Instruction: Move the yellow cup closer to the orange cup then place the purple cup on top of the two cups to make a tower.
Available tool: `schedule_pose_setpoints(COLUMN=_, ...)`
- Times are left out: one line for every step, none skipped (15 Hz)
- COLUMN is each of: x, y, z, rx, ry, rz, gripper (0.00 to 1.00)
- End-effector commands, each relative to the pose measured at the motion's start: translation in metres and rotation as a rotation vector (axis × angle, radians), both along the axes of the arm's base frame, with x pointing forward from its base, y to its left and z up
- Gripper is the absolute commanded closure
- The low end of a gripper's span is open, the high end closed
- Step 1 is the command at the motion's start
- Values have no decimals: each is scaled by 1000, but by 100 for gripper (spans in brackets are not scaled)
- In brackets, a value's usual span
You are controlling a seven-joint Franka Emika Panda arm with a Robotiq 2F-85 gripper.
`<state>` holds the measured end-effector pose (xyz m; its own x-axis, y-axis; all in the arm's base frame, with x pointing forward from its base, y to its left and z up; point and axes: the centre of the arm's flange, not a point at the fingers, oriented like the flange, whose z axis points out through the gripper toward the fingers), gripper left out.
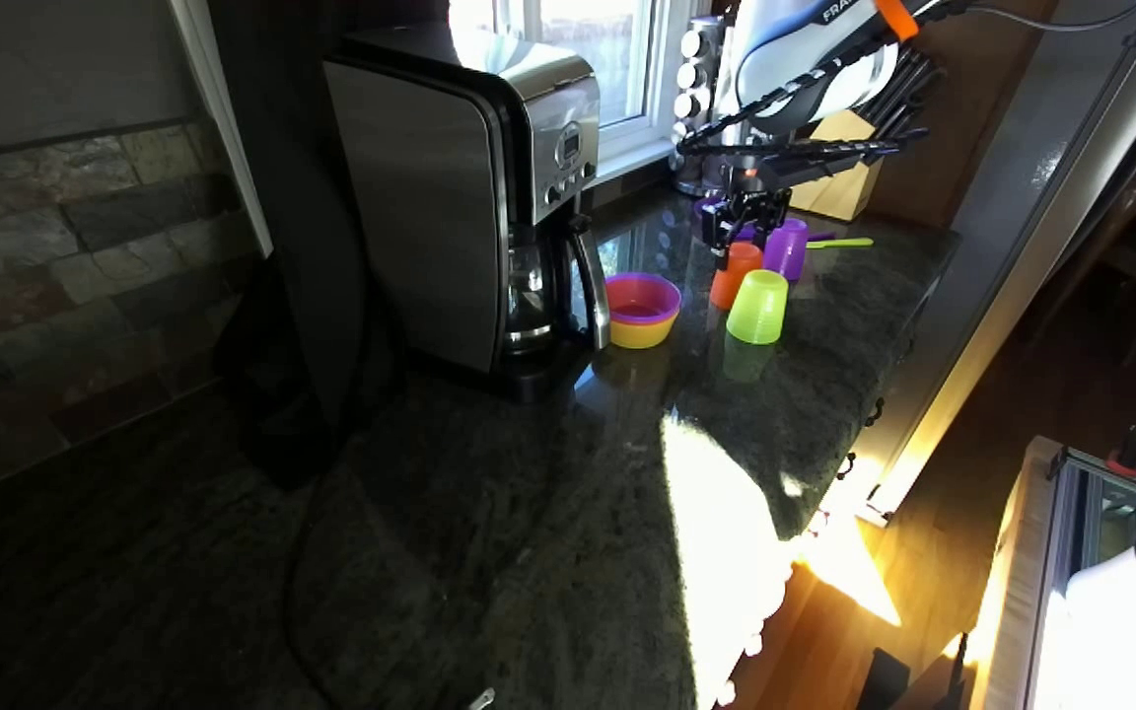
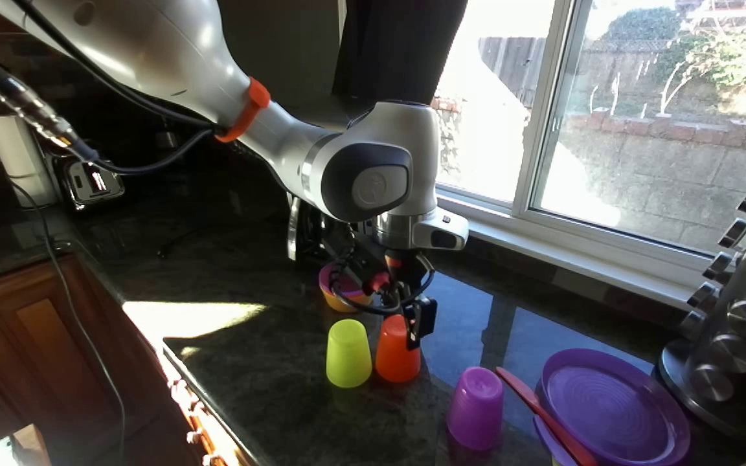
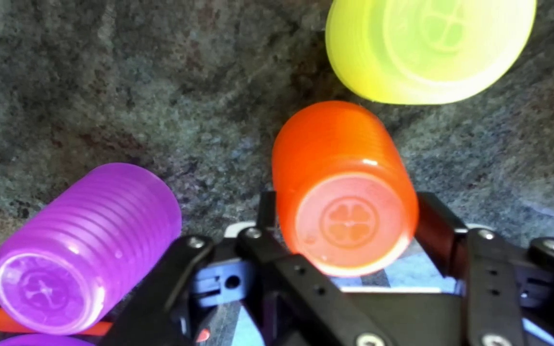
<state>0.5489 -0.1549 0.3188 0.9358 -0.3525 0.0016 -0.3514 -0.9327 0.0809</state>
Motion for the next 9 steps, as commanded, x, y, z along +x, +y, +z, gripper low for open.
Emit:
schedule_pose_setpoints(x=-16, y=5, z=2, rx=-11, ry=-1, rz=-12, gripper=0)
schedule_pose_setpoints(x=-20, y=4, z=4, rx=-12, ry=-2, rz=-22, gripper=0)
schedule_pose_setpoints(x=-24, y=2, z=6, rx=-15, ry=-6, rz=-34, gripper=0)
schedule_pose_setpoints(x=-28, y=-1, z=8, rx=-15, ry=-9, rz=-47, gripper=0)
schedule_pose_setpoints(x=-33, y=-6, z=12, rx=-14, ry=-13, rz=-71, gripper=0)
schedule_pose_setpoints(x=-39, y=-13, z=16, rx=-16, ry=-16, rz=-101, gripper=0)
schedule_pose_setpoints(x=-45, y=-19, z=19, rx=-16, ry=-20, rz=-128, gripper=0)
schedule_pose_setpoints(x=-53, y=-29, z=23, rx=-17, ry=-29, rz=-162, gripper=1)
schedule_pose_setpoints(x=-60, y=-38, z=26, rx=-22, ry=-41, rz=-202, gripper=0)
